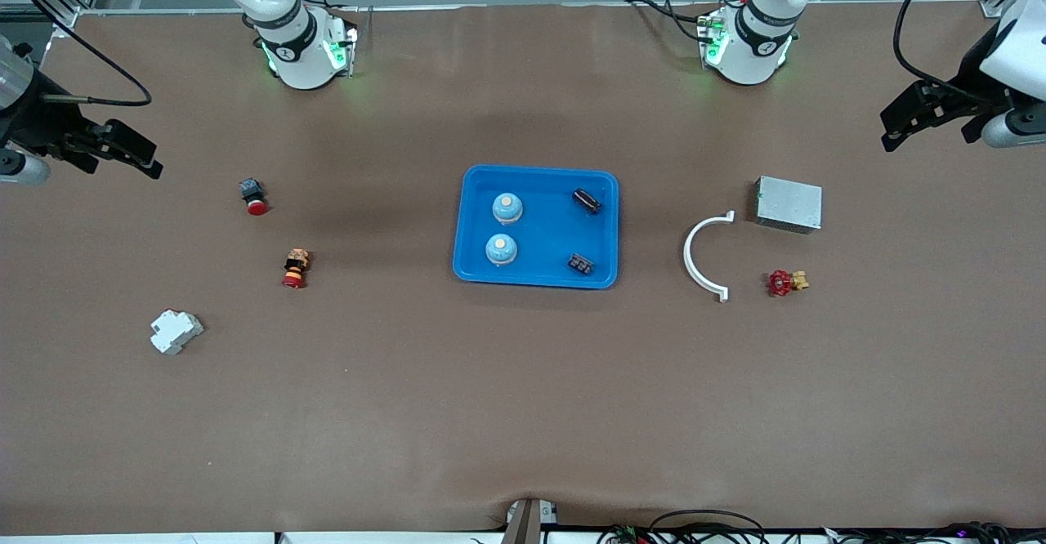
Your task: Place electrolytic capacitor and blue bell in tray
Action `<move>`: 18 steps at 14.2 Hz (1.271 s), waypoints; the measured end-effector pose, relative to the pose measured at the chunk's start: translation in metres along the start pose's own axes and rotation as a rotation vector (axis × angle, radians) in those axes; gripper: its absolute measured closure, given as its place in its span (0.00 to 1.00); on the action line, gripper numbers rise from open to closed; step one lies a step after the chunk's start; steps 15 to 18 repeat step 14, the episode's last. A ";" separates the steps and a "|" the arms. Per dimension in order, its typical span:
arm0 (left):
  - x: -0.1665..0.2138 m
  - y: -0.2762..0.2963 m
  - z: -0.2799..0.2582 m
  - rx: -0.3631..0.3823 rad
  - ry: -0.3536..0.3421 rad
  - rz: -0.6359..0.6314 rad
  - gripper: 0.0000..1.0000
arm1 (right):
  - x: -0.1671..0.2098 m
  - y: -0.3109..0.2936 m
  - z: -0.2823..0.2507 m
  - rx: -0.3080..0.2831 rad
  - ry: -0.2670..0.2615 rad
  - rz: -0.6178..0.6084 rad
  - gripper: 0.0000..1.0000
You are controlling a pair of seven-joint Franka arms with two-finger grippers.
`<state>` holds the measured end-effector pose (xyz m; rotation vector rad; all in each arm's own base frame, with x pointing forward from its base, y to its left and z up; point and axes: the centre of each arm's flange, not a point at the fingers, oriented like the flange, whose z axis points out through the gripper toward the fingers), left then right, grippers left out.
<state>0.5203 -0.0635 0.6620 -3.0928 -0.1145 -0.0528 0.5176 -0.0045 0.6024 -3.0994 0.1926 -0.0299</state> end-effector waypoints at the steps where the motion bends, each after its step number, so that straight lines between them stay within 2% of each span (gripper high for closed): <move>1: 0.001 0.001 0.002 -0.009 -0.006 -0.002 0.00 | 0.000 0.000 -0.001 0.000 0.001 0.000 0.00; 5: 0.003 0.002 0.006 -0.017 -0.017 -0.005 0.00 | -0.002 0.000 0.000 0.000 -0.009 -0.008 0.00; 10: 0.003 0.002 0.006 -0.018 -0.017 -0.003 0.00 | -0.006 0.000 -0.010 -0.005 -0.025 -0.091 0.00; 18: 0.003 0.002 0.006 -0.018 -0.016 -0.002 0.00 | -0.008 0.001 -0.015 -0.017 -0.022 -0.104 0.00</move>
